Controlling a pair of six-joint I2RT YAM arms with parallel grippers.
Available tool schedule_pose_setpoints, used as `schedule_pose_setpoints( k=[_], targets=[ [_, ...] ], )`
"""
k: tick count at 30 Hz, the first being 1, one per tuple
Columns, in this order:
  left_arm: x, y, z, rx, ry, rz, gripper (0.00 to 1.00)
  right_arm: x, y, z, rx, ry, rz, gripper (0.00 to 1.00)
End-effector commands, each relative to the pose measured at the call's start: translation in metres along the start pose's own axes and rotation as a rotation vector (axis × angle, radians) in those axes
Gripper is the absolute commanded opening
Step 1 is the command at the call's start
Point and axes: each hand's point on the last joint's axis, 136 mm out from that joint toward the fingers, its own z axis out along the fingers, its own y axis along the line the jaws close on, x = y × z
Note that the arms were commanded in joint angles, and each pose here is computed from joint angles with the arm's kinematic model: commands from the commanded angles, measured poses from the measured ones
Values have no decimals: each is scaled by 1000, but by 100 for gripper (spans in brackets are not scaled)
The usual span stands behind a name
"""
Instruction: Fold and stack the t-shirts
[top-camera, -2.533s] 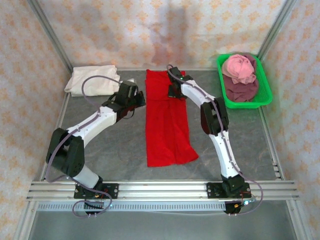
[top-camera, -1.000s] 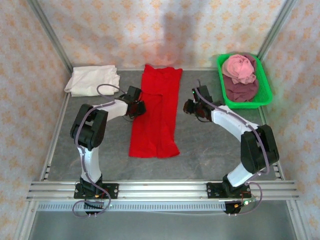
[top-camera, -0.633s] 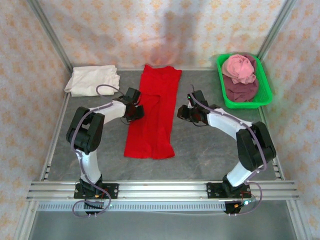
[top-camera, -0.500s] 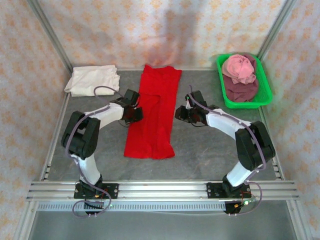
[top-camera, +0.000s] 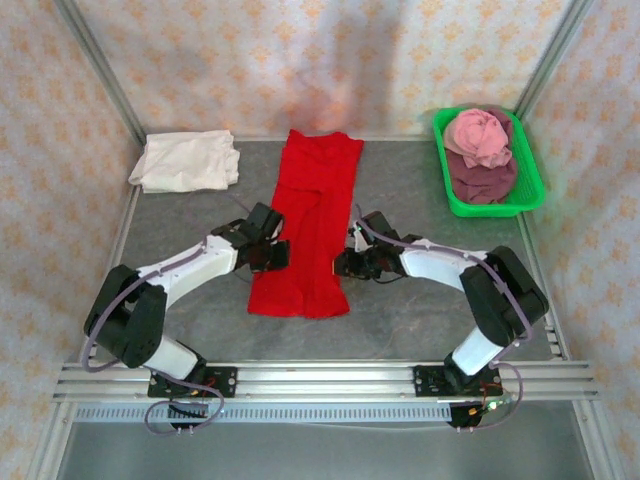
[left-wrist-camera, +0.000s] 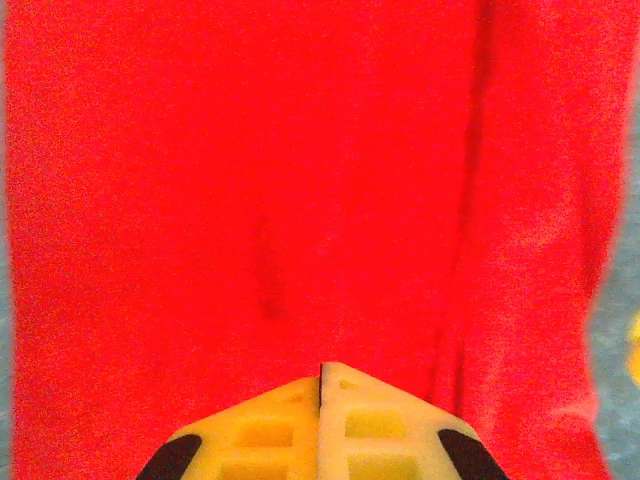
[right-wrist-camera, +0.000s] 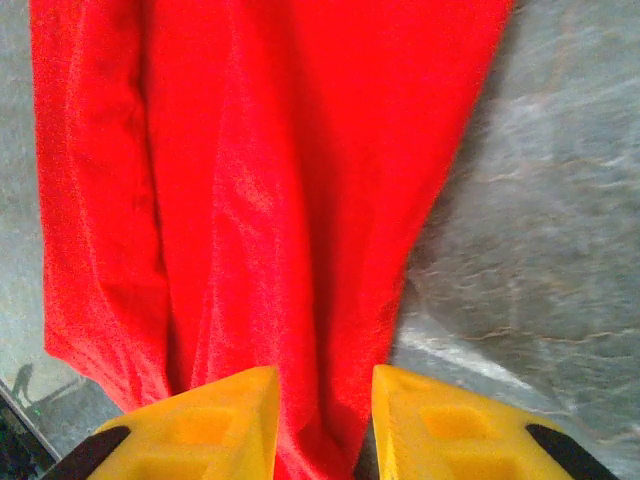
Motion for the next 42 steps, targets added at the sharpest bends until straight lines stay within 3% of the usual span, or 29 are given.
schedule_pose_setpoints(
  k=[1,6,11,15,20,23,28,34,37,42],
  targets=[
    [-17,3,2,22,-67,-26,0,-21,16,-4,-5,-81,-33,26],
    [-12,4,26,22,-20,-27,0,-53,19,-6,45,-175,-17,11],
    [7,12,44,0,31,-13,0,-93,10,3,154,-235,29,10],
    [20,-1,53,65,66,-3,0,-123,-29,19,321,-236,145,8],
    [23,-34,49,150,61,70,0,-164,-67,25,467,-275,196,6],
    [13,-30,42,120,16,52,0,-182,-84,29,524,-286,215,6],
    [-9,-9,28,56,-69,-9,0,-196,-103,46,559,-263,238,6],
    [-33,-1,9,96,-118,-88,1,-202,-111,54,579,-237,264,6],
    [-24,2,-2,90,-97,-85,3,-200,-92,45,509,-247,258,8],
    [23,17,-8,97,15,-133,12,-189,-43,7,325,-286,215,24]
  ],
)
